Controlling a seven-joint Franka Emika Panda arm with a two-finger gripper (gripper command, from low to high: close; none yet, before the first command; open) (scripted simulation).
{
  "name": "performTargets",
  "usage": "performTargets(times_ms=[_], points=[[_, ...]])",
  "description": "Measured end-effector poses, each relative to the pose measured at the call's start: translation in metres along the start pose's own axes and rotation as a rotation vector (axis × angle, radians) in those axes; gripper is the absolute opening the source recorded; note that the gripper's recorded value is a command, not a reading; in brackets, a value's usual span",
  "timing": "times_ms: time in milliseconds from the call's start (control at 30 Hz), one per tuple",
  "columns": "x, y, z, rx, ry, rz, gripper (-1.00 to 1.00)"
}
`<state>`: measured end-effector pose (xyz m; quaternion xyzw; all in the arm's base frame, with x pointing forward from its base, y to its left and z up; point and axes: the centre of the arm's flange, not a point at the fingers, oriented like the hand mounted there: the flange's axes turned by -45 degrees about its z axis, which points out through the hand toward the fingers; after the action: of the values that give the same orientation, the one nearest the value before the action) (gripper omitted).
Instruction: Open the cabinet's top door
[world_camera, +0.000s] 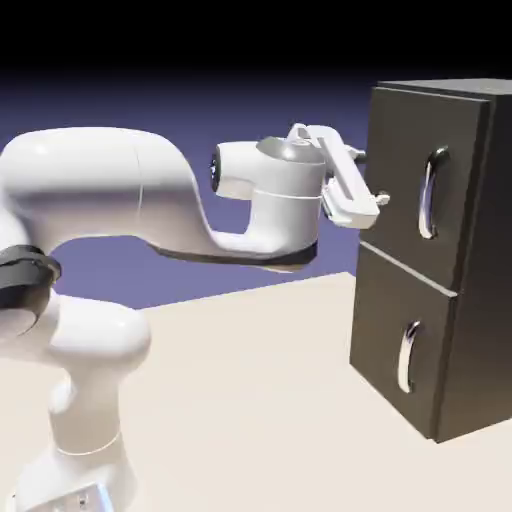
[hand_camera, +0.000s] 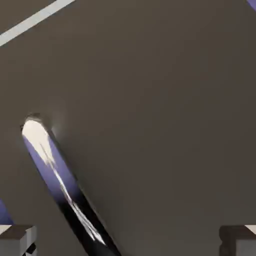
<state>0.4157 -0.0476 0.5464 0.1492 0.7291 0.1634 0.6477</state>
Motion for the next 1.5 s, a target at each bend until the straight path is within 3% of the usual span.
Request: performTargets(times_ms=[333,567,600,1500], points=[[0.018,-0.045,0.038,-0.047,-0.1,-0.445,0.0],[0.014,-0.043,0.087,-0.048,-0.101,-0.45,0.0],[0.013,-0.042,0.088,-0.048,-0.101,-0.45,-1.0],[0.032,-0.015,0.044,0.151,-0.146,-0.439,-1.0]])
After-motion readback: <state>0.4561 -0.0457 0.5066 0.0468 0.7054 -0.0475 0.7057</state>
